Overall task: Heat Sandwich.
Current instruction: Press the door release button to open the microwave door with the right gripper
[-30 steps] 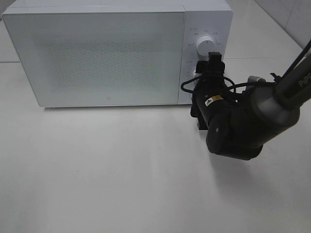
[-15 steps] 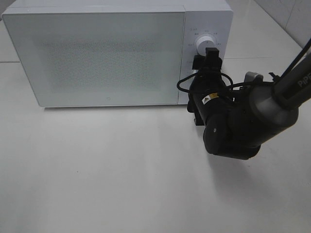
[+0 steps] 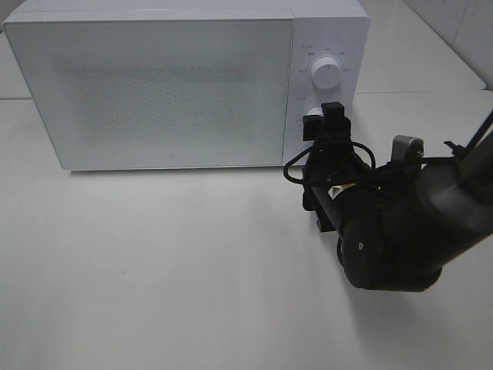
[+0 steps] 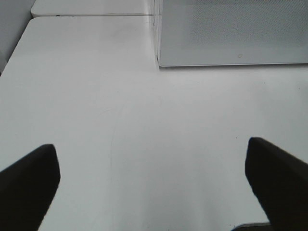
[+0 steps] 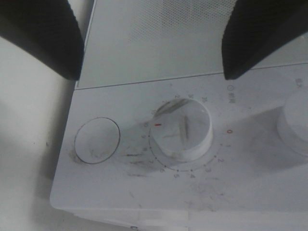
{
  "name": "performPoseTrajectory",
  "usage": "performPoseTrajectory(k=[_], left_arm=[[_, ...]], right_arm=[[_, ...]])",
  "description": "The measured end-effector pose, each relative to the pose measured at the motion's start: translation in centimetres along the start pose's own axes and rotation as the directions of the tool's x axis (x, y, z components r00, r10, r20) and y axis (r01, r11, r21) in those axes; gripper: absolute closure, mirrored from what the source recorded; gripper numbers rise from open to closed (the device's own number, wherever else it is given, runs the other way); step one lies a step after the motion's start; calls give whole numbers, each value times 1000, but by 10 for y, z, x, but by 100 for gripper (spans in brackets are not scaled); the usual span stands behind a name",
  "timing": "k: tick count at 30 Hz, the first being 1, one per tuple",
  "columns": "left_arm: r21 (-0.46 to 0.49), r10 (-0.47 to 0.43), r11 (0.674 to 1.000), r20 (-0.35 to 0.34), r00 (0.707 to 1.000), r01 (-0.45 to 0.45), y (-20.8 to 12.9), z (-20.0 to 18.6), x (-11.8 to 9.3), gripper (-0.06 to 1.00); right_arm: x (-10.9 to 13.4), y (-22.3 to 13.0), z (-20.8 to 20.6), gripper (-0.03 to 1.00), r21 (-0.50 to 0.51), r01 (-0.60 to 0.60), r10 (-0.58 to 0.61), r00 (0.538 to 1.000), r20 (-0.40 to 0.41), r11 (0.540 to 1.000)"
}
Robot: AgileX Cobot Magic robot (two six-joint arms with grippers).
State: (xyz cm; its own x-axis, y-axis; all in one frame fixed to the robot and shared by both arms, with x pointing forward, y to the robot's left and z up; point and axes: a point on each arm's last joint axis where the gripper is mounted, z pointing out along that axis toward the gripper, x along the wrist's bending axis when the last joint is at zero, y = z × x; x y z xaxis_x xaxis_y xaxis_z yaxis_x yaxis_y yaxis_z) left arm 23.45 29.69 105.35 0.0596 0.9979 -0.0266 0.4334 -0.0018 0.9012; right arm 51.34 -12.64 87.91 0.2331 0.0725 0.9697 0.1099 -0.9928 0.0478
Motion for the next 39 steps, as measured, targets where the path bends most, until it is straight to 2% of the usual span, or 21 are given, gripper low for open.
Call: performPoseTrajectory(k=[8,12,15,18,19,20,21,23,24,25,26,28,29,30,31,32,33,34,35,36,39], left_arm=[[0,0,1000,0,1000,0,0,0,0,-5],[0,0,1000,0,1000,0,0,0,0,-5],[0,0,1000,0,1000,0,0,0,0,-5],[0,0,1000,0,1000,0,0,0,0,-5],[0,0,1000,0,1000,0,0,0,0,-5],[0,0,1000,0,1000,0,0,0,0,-5],[0,0,1000,0,1000,0,0,0,0,-5],[0,0,1000,0,1000,0,0,0,0,-5],[0,0,1000,0,1000,0,0,0,0,-5],[0,0,1000,0,1000,0,0,0,0,-5],[0,0,1000,0,1000,0,0,0,0,-5],[0,0,1000,0,1000,0,0,0,0,-5],[0,0,1000,0,1000,0,0,0,0,-5],[0,0,1000,0,1000,0,0,0,0,-5],[0,0,1000,0,1000,0,0,0,0,-5],[0,0,1000,0,1000,0,0,0,0,-5],[0,0,1000,0,1000,0,0,0,0,-5],[0,0,1000,0,1000,0,0,0,0,-5],[0,0,1000,0,1000,0,0,0,0,-5],[0,0,1000,0,1000,0,0,0,0,-5],[0,0,1000,0,1000,0,0,0,0,-5]], right_arm=[[12,14,-24,20,11,125,-125,992,-11,992],[18,18,-36,20,57,217,-220,974,47,975],[23,16,-45,20,147,334,-351,930,112,931],[25,15,-49,20,207,411,-441,888,129,888],[27,14,-52,20,238,450,-487,864,128,861],[32,13,-57,20,291,518,-567,816,114,804],[32,13,-57,20,291,518,-567,816,114,804],[36,13,-62,20,339,582,-641,762,88,739],[41,12,-68,20,384,647,-713,699,47,659],[43,12,-71,20,403,668,-739,673,31,626],[43,12,-71,20,403,668,-739,673,31,626],[48,12,-77,20,433,719,-792,610,-21,543],[53,12,-83,20,447,773,-839,537,-87,449],[57,12,-85,20,446,795,-854,507,-119,411],[57,12,-85,20,446,795,-854,507,-119,411],[60,12,-89,20,445,820,-870,467,-158,359],[66,12,-95,20,440,856,-890,397,-223,272],[69,12,-98,20,435,873,-897,357,-259,222],[70,13,-101,20,435,882,-901,327,-284,183],[70,13,-101,20,435,882,-901,327,-284,183],[80,15,-116,20,421,906,-895,231,-382,54]])
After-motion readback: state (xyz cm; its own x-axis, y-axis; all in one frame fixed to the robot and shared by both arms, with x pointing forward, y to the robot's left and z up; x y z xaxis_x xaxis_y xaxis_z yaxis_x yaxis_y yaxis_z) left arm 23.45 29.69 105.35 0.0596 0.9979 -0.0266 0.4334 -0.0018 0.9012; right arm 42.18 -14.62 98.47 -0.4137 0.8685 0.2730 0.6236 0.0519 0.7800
